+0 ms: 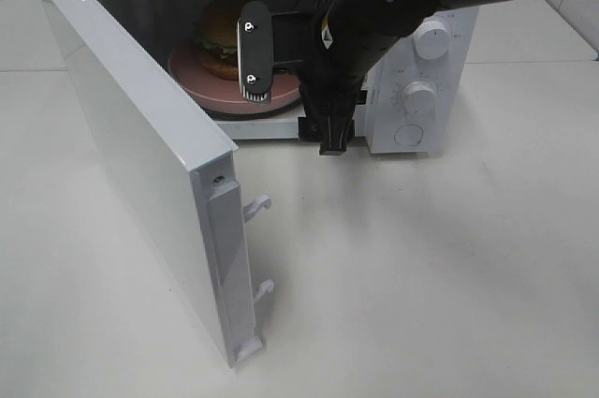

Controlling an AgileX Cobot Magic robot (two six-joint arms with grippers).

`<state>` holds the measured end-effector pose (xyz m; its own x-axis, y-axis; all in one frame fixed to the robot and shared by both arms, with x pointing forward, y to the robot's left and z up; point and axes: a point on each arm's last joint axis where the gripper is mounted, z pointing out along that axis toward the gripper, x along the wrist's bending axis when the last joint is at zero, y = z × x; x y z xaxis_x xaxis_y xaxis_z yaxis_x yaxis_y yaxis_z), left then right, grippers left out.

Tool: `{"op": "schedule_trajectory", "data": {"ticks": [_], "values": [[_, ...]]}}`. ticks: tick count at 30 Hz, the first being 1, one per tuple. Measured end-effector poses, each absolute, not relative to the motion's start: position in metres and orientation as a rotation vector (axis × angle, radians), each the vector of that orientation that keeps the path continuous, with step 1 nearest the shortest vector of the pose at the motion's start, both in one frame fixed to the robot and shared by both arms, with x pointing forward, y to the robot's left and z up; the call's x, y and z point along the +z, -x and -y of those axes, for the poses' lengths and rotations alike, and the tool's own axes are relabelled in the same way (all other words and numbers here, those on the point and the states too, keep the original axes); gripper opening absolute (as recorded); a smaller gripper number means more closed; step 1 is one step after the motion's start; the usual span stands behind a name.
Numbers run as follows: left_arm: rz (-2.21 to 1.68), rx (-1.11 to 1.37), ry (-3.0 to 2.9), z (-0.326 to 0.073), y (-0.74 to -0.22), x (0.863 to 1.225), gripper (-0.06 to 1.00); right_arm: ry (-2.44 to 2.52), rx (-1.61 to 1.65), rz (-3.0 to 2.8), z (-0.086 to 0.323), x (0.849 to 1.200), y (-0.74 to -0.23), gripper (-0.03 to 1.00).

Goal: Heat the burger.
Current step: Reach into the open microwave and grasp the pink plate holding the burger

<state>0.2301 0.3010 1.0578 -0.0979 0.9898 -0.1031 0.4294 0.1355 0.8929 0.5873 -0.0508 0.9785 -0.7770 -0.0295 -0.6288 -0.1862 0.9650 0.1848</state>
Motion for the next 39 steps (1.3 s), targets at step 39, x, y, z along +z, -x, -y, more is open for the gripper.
{"op": "schedule_trajectory", "data": {"ticks": [39], "values": [[-1.645, 0.921, -1.397, -0.301, -0.230, 1.058, 0.99, 0.072, 0.386, -2.412, -0.006, 0.917, -0.661, 0.81]]}}
